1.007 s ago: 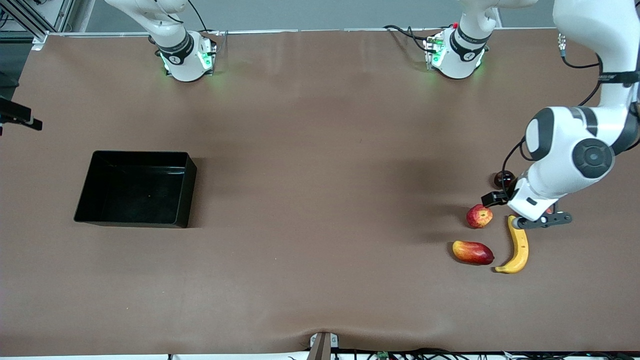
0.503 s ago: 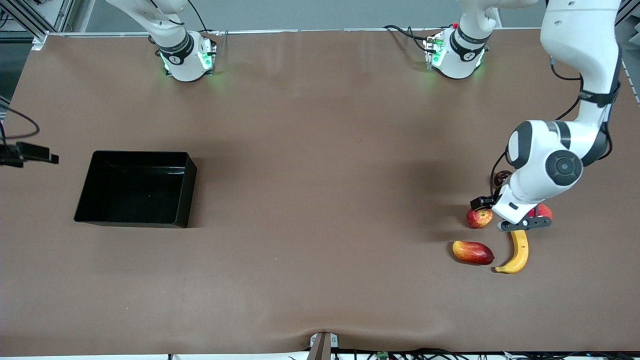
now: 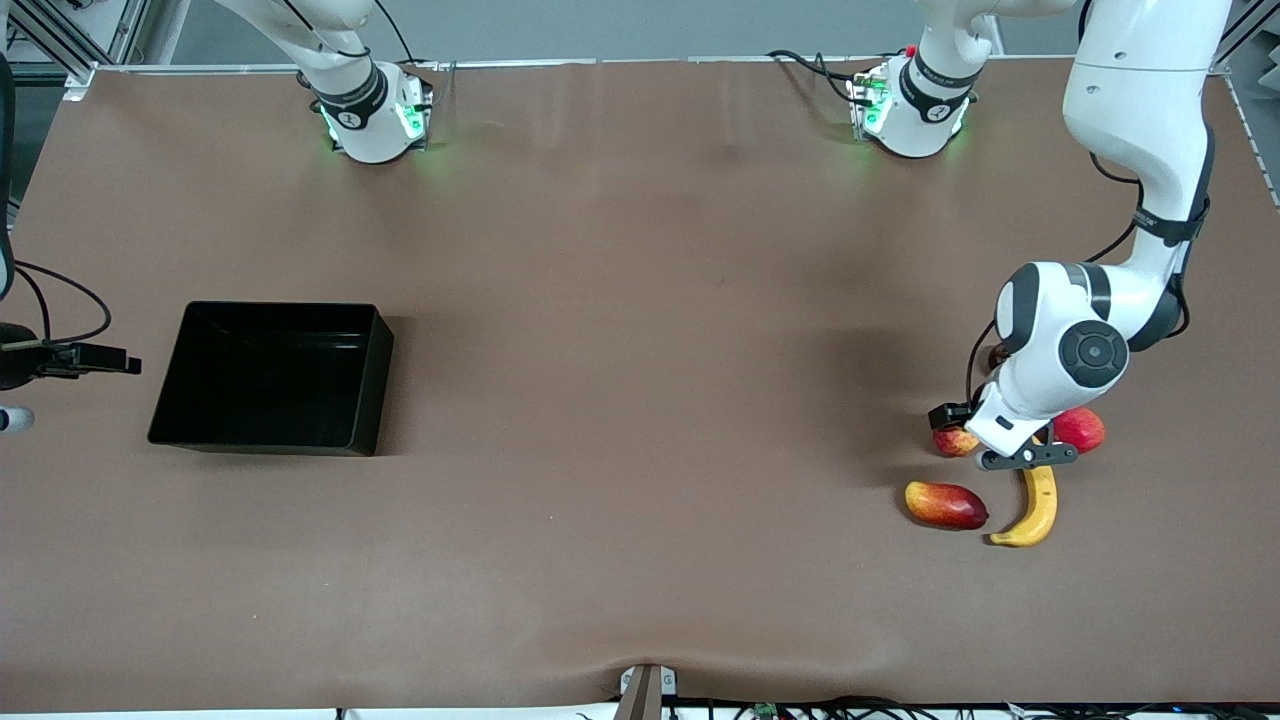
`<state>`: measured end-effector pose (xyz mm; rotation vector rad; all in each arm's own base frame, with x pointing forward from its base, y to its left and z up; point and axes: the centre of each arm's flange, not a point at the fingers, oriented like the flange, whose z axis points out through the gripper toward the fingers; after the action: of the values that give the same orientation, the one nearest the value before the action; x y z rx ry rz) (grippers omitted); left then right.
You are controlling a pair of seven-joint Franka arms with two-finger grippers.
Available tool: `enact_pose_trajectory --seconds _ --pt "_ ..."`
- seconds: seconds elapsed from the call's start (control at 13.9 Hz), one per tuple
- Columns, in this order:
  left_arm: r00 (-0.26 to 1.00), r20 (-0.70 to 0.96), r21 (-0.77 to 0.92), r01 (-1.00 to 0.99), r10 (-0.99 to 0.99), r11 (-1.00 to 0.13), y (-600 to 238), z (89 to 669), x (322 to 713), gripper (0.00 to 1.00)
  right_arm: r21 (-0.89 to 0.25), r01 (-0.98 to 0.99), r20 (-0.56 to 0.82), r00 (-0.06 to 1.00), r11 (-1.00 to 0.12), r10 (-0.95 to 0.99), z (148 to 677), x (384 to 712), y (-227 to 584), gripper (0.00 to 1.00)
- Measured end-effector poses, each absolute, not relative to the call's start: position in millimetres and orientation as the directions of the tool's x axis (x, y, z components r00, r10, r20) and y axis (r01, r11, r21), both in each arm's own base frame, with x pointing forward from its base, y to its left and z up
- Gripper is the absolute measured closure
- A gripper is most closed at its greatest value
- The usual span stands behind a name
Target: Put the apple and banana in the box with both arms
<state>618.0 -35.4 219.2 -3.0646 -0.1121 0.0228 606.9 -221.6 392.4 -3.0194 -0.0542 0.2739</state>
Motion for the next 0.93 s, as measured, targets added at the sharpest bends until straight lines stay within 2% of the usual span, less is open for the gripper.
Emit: enact_pose_trajectory --seconds 0.22,0.43,0.5,0.58,0.65,0.93 --pt "0.997 -0.018 -0.076 0.071 0.072 -0.995 -35.5 208.1 617.2 0.0 -0.082 0.073 -0.111 0.99 -0.994 0.082 335.6 605.1 -235.2 0.0" --pt "0.997 -0.02 -0.076 0.07 0.072 -0.995 -35.6 203.3 616.9 0.0 -0.094 0.075 -0.137 0.987 -0.993 0.088 272.5 579.1 -245.6 0.0" --pt "0.997 -0.018 -0.076 0.07 0.072 -0.995 -35.6 203.5 617.1 0.0 -0.097 0.07 -0.143 0.986 -0.993 0.083 261.8 571.0 -248.3 0.05" --pt "0.997 -0.017 -0.076 0.07 0.072 -0.995 -35.6 203.8 617.4 0.0 -0.099 0.064 -0.147 0.986 -0.993 0.078 254.7 565.2 -250.2 0.06" --pt "0.997 -0.015 -0.075 0.07 0.071 -0.995 -35.7 204.1 617.8 0.0 -0.103 0.059 -0.153 0.986 -0.993 0.074 250.4 560.9 -251.6 0.11" --pt "0.998 0.006 -0.071 0.07 0.07 -0.995 -36.1 202.9 620.2 0.0 -0.112 0.055 -0.165 0.984 -0.992 0.073 244.6 555.5 -249.5 0.57"
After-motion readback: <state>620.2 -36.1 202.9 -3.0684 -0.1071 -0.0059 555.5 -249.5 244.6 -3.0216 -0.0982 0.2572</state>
